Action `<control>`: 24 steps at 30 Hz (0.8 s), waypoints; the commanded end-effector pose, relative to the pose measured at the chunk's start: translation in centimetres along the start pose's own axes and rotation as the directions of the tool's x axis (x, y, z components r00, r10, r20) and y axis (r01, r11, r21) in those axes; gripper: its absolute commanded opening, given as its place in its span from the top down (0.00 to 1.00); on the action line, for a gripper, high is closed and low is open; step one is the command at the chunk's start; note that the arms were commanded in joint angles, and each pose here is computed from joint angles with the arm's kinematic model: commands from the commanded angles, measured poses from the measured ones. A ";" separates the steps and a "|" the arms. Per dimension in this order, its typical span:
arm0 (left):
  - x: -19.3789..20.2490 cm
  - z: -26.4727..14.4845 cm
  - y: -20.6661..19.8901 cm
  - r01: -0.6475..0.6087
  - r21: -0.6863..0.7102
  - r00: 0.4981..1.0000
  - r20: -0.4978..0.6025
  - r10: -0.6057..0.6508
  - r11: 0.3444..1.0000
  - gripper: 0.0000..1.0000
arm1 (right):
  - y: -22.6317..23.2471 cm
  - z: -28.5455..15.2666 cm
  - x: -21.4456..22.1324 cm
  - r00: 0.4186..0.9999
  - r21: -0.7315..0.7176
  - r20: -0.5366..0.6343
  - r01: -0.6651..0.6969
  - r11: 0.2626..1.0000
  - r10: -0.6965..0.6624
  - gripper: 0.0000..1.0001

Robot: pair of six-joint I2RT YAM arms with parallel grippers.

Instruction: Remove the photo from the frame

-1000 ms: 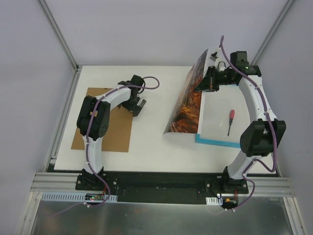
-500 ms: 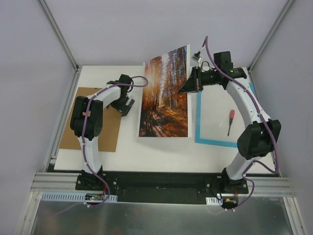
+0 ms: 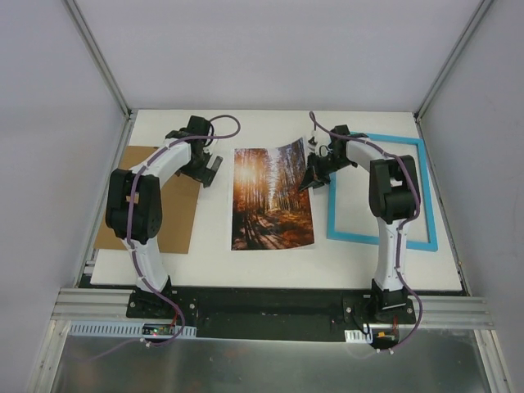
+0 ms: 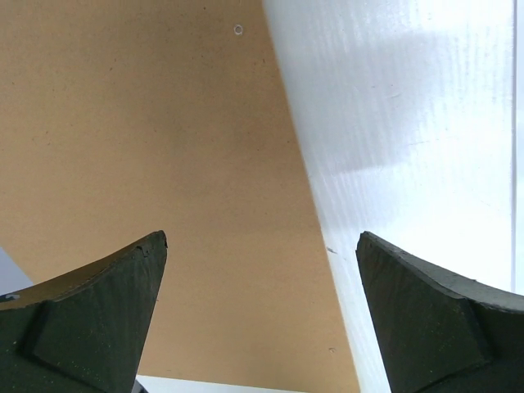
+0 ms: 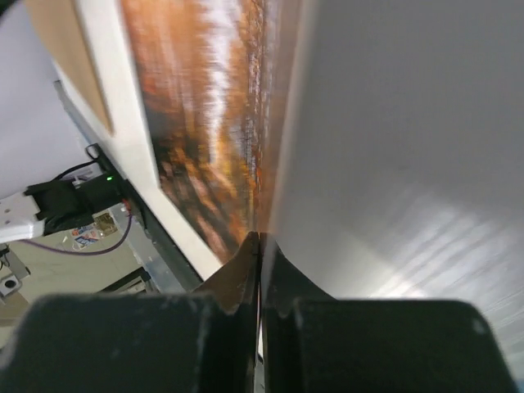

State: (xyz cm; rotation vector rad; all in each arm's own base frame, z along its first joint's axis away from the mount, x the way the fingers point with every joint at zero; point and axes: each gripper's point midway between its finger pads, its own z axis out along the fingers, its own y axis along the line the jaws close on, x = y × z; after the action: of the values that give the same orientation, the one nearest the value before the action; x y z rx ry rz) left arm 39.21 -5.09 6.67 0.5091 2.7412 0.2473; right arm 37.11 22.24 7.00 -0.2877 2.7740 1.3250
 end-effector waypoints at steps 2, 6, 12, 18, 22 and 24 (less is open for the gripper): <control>-0.4 -2.1 -1.3 0.036 0.078 0.998 0.051 -0.040 0.996 0.02 | -1.1 -0.1 -1.8 0.999 0.071 0.041 0.018 0.997 -0.021 1.00; -0.5 -2.4 -1.6 0.043 0.097 0.997 0.058 -0.049 0.994 0.02 | -2.5 0.6 -1.7 0.998 0.111 0.061 -0.025 0.993 0.018 1.00; -0.6 -2.5 -2.0 0.051 0.116 0.996 0.063 -0.059 0.992 0.02 | -4.2 1.0 -1.1 0.997 0.173 0.065 -0.063 0.983 0.052 1.00; -0.7 -2.8 -2.3 0.051 0.126 0.996 0.069 -0.060 0.991 0.02 | -4.3 1.1 -1.4 0.997 0.194 0.065 -0.053 0.980 0.041 0.96; -0.6 -2.9 -2.4 0.050 0.127 0.996 0.071 -0.059 0.991 0.02 | -4.3 1.0 -1.2 0.998 0.217 0.062 -0.044 0.975 0.031 0.86; -0.6 -2.9 -2.5 0.050 0.127 0.996 0.069 -0.059 0.991 0.02 | -4.4 0.9 -1.1 0.998 0.231 0.060 -0.040 0.972 0.026 0.78</control>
State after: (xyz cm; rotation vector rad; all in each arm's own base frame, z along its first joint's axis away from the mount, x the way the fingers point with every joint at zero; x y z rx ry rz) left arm 38.48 -7.09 7.02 0.4733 2.7438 0.0819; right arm 38.25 21.05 2.05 -0.1529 2.8794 1.1142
